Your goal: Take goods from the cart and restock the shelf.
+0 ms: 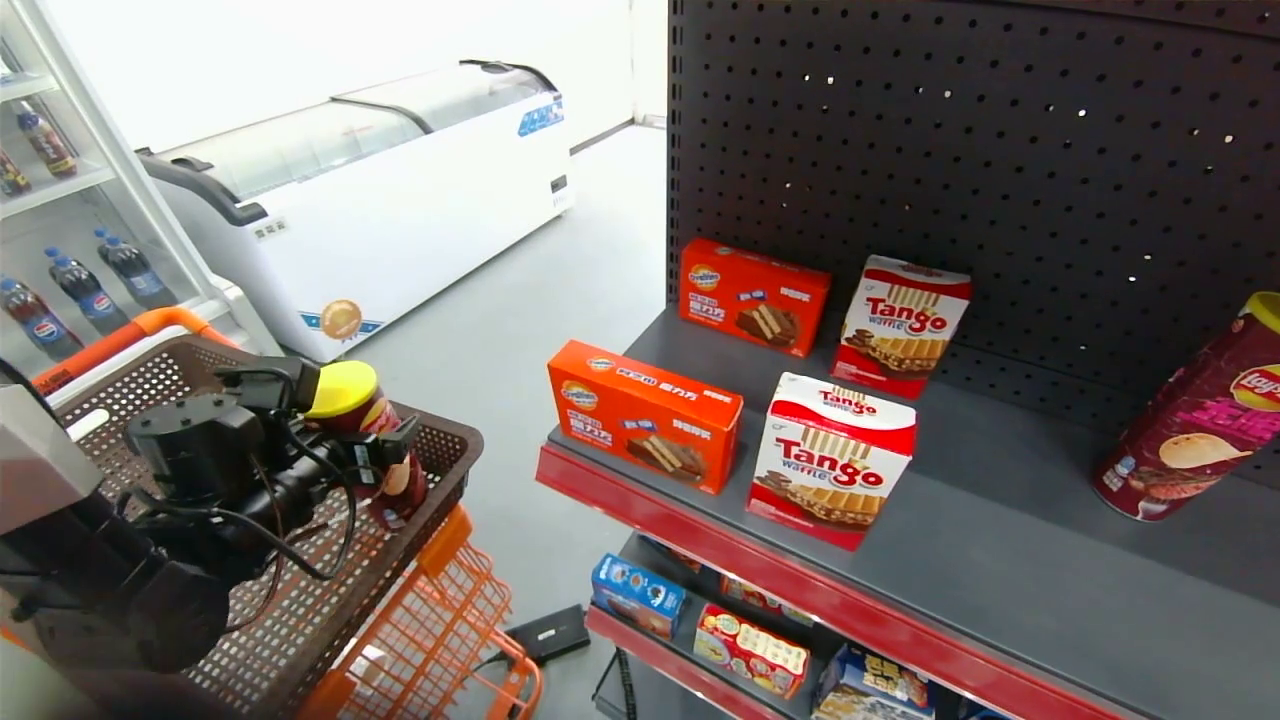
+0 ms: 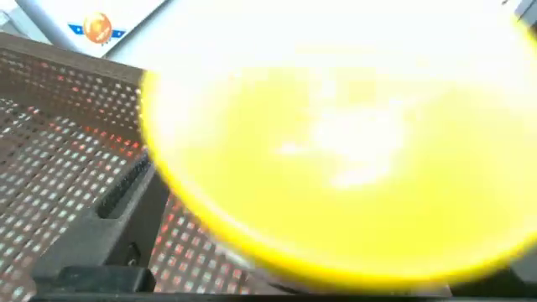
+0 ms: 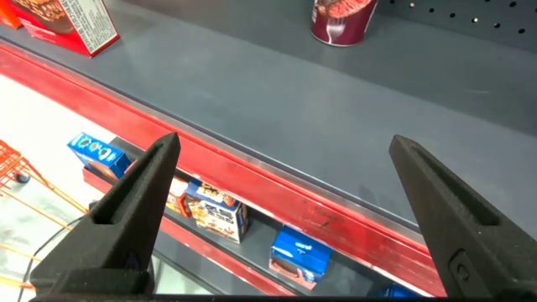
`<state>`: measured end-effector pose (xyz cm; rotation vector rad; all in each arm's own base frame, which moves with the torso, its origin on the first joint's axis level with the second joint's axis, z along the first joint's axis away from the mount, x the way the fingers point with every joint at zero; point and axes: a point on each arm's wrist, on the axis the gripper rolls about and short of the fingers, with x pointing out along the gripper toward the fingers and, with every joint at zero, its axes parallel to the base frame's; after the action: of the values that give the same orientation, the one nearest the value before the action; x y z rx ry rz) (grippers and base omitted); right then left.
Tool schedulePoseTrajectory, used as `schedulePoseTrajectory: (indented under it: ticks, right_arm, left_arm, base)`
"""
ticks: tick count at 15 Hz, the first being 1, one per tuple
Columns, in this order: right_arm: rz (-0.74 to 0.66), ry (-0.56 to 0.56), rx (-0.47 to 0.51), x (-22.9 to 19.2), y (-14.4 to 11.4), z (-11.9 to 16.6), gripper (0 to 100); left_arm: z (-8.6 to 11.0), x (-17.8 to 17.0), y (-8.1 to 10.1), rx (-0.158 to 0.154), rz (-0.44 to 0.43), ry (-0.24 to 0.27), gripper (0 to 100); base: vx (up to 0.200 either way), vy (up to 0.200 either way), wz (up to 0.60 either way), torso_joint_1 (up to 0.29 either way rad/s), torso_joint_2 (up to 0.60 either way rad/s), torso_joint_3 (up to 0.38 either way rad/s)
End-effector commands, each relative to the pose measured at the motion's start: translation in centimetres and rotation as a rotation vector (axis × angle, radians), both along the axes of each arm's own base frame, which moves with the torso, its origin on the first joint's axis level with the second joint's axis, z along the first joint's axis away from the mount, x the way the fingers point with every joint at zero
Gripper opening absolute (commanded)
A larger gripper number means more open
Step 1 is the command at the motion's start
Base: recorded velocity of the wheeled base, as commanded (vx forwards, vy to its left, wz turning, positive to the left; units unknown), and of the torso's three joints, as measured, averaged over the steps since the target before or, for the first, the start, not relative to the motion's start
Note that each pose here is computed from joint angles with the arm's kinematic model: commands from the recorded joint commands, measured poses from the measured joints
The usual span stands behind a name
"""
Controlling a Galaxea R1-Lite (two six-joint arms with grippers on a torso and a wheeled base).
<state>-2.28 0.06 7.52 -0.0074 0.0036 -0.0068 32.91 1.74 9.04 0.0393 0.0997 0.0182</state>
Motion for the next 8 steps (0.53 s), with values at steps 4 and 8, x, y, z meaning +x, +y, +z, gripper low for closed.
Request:
schedulePoseTrajectory:
  ticks: [4, 8]
  right_arm:
    - [0.001, -0.001, -0.002, 0.0, 0.0, 0.0, 100]
    - [0.001, -0.001, 0.0, 0.0, 0.0, 0.0, 100]
  left_arm:
    - [-2.05, 2.19, 0.12, -0.005, 0.0, 0.016, 100]
    - [-1.35, 2.22, -0.45, 0.003, -0.03, -0.004, 100]
  base:
    - [0.0, 0.0, 0.0, 0.0, 0.0, 0.0]
    - [0.0, 0.0, 0.0, 0.0, 0.0, 0.0]
